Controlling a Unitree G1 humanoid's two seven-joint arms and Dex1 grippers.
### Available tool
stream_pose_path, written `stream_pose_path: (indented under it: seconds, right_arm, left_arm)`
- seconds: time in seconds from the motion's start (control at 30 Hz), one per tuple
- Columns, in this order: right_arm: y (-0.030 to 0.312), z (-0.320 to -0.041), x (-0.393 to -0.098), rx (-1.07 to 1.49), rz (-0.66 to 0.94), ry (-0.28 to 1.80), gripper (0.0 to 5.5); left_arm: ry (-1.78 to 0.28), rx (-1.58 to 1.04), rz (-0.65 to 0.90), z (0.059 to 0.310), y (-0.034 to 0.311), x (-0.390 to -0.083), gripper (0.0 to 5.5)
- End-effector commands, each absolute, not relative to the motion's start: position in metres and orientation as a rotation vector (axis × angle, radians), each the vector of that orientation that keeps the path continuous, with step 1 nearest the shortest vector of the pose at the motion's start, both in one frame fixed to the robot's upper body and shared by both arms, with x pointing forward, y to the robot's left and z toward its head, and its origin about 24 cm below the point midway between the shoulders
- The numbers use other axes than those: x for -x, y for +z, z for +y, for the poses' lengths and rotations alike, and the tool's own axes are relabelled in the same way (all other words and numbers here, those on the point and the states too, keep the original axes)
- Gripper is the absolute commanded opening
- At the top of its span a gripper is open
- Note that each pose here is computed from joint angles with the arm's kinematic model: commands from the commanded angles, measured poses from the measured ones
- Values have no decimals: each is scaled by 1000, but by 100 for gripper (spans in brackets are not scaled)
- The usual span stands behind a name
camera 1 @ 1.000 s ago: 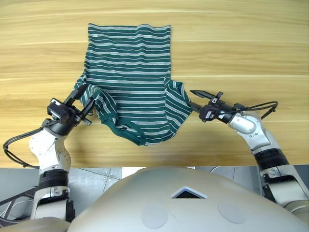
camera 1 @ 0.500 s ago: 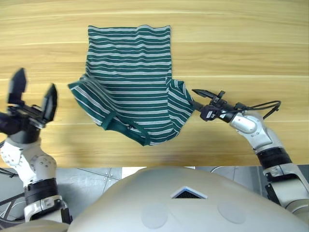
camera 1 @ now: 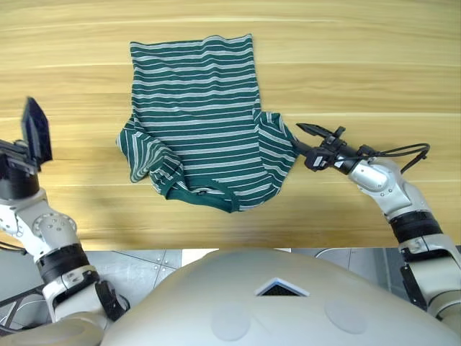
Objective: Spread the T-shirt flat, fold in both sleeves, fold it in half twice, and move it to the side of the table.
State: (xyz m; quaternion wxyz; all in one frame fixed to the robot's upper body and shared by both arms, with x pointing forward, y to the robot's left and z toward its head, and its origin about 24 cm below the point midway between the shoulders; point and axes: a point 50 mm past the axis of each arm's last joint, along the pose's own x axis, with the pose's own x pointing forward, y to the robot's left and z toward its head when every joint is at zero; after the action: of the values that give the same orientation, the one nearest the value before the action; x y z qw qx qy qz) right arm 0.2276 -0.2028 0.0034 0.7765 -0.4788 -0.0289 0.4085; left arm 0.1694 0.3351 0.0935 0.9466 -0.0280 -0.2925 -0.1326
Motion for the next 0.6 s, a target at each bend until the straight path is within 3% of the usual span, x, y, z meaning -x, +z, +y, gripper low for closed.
stream_pose_path:
  seconds: [0.03,0.3,0.5,0.6]
  right_arm:
    - [-12,-242,-228,1121,145,818,213]
    - [3,-282,-250,1149,181,576,213]
    - [21,-269,-273,1079,15,433,213]
    - [38,-255,-275,956,-132,398,213]
  left_arm:
    - [-265,35,-522,326,82,-185,539]
    - [-517,-287,-243,279,41,-195,539]
    - [-719,-375,-173,245,25,-190,539]
    - [-758,-346,-226,240,33,-189,539]
